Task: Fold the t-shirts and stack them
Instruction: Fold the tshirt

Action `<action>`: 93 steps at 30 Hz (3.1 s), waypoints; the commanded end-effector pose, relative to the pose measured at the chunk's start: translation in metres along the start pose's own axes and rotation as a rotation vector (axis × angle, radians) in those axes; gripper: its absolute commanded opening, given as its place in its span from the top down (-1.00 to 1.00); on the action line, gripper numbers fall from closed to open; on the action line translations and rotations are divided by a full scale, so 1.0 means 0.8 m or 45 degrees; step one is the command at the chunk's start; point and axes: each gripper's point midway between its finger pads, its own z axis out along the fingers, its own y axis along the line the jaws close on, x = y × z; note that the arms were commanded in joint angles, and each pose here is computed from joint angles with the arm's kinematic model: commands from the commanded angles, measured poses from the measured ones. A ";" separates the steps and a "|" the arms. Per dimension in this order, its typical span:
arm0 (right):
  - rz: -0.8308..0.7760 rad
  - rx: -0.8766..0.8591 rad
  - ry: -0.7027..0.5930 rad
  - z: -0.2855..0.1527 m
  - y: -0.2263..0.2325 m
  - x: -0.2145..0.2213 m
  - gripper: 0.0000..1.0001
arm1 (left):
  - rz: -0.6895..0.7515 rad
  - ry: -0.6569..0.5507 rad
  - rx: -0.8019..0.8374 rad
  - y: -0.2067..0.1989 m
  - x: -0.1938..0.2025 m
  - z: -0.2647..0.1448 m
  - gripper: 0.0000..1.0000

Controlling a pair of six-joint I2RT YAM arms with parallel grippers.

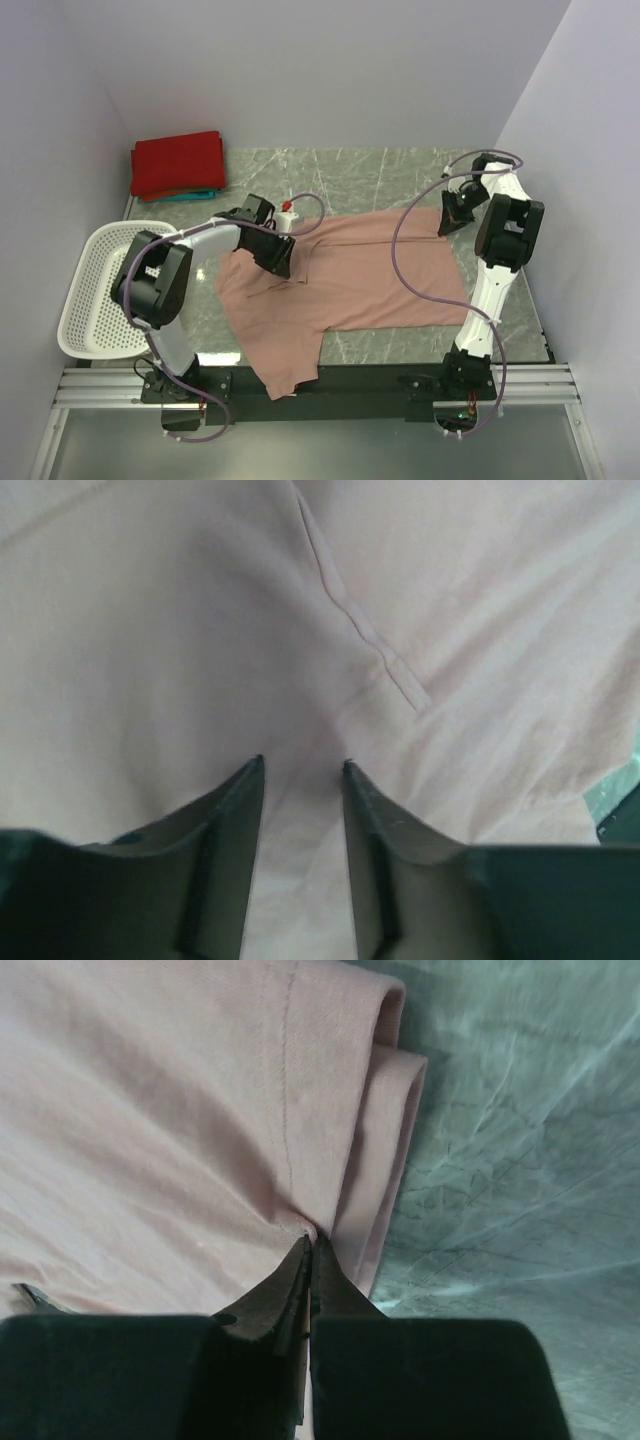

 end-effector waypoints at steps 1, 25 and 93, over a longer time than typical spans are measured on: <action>-0.035 0.060 -0.022 -0.019 -0.003 0.004 1.00 | 0.047 -0.110 0.026 -0.019 -0.017 -0.030 0.22; -0.009 0.100 -0.018 -0.009 -0.018 -0.004 1.00 | 0.167 0.002 -0.050 -0.056 -0.036 0.041 0.27; -0.162 0.162 0.068 -0.038 -0.021 0.016 0.30 | -0.095 -0.193 -0.156 0.033 -0.057 -0.102 0.21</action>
